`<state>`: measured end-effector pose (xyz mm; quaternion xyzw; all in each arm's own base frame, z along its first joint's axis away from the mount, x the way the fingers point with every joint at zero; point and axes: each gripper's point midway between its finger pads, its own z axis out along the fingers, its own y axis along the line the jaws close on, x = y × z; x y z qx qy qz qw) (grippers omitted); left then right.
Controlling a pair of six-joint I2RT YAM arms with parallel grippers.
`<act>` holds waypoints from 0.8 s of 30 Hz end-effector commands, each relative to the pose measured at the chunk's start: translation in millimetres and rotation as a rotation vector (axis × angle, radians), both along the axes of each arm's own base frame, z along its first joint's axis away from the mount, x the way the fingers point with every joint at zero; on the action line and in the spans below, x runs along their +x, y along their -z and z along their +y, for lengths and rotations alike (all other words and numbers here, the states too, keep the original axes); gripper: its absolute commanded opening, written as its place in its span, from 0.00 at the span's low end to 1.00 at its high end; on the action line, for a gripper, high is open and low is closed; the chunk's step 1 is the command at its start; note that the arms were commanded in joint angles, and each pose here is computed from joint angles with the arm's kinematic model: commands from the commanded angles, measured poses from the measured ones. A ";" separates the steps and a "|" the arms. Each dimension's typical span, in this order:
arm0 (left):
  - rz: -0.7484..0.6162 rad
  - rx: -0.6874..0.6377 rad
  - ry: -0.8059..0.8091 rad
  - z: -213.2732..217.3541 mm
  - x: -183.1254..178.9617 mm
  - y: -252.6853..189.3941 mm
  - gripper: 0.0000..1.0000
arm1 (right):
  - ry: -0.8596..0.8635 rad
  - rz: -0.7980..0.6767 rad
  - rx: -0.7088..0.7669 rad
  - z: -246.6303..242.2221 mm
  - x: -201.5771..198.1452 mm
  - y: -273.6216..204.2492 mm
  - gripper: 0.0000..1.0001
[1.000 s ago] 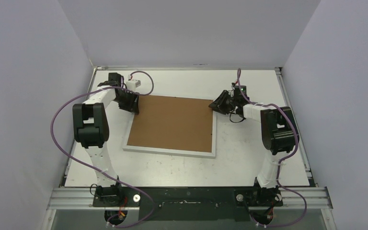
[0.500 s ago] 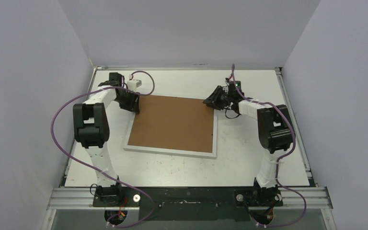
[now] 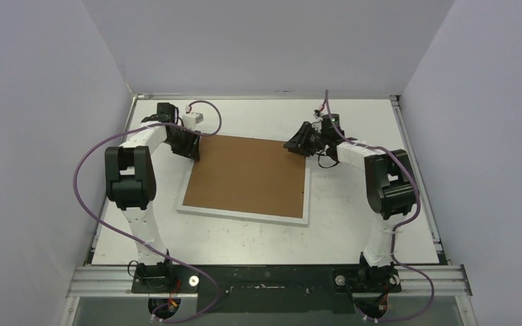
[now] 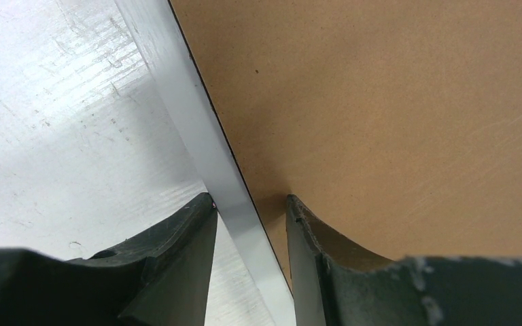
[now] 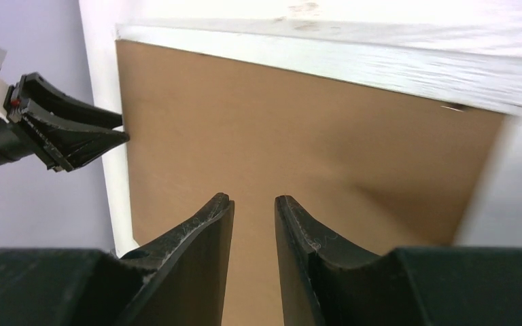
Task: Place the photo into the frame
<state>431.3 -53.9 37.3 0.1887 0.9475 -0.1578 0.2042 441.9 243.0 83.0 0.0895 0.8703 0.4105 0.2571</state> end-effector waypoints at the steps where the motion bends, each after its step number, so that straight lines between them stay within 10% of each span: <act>1: 0.063 0.008 0.051 -7.3 -19.3 17.9 0.38 | 0.079 -0.074 0.012 -49.7 2.8 -33.0 0.31; 14: 0.059 0.003 0.049 -6.5 -19.1 13.3 0.38 | 0.165 -0.111 -0.035 -88.0 26.7 -21.9 0.31; 24: 0.011 -0.046 0.010 7.3 -9.4 -27.0 0.64 | 0.205 -0.124 -0.103 -90.6 25.8 -34.5 0.32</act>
